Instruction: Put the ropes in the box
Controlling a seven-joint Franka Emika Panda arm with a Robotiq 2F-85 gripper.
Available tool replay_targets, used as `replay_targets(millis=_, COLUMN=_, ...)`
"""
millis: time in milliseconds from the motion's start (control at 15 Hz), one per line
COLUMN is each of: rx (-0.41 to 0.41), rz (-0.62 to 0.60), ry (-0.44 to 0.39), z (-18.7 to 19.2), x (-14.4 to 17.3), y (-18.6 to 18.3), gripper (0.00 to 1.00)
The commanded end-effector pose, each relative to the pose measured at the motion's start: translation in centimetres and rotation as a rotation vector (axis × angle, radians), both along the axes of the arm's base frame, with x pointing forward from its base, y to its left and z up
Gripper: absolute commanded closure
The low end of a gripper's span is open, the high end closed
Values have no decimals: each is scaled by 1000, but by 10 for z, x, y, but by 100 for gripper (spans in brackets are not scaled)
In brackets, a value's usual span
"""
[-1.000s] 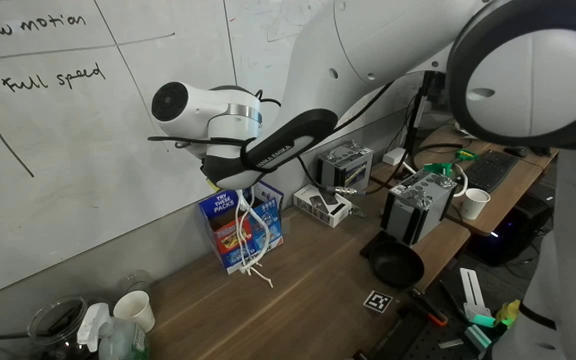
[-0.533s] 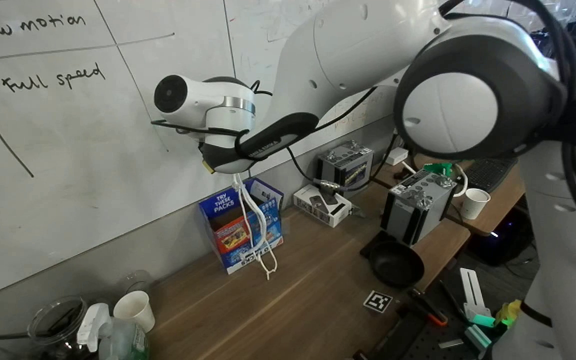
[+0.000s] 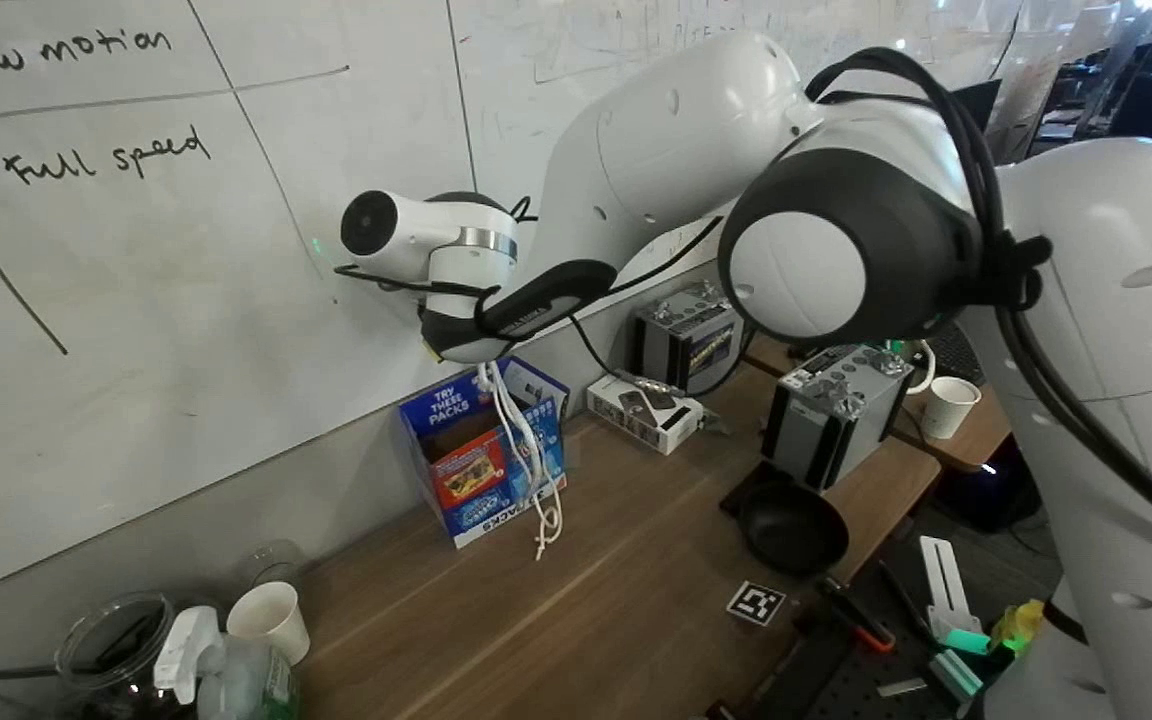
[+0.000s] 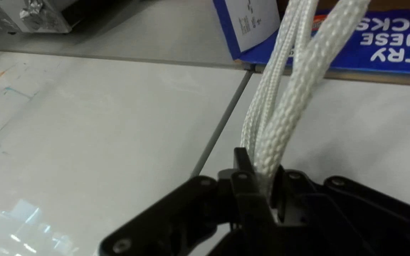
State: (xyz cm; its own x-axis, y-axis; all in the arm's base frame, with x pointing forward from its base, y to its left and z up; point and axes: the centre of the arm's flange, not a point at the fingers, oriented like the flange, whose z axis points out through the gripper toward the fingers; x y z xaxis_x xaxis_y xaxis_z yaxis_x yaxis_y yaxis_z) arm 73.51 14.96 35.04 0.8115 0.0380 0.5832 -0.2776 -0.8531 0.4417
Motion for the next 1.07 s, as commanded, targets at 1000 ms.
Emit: replay_targets(millis=1000, rx=322, rz=-45, ry=772, z=-151, x=28, y=-59, gripper=88)
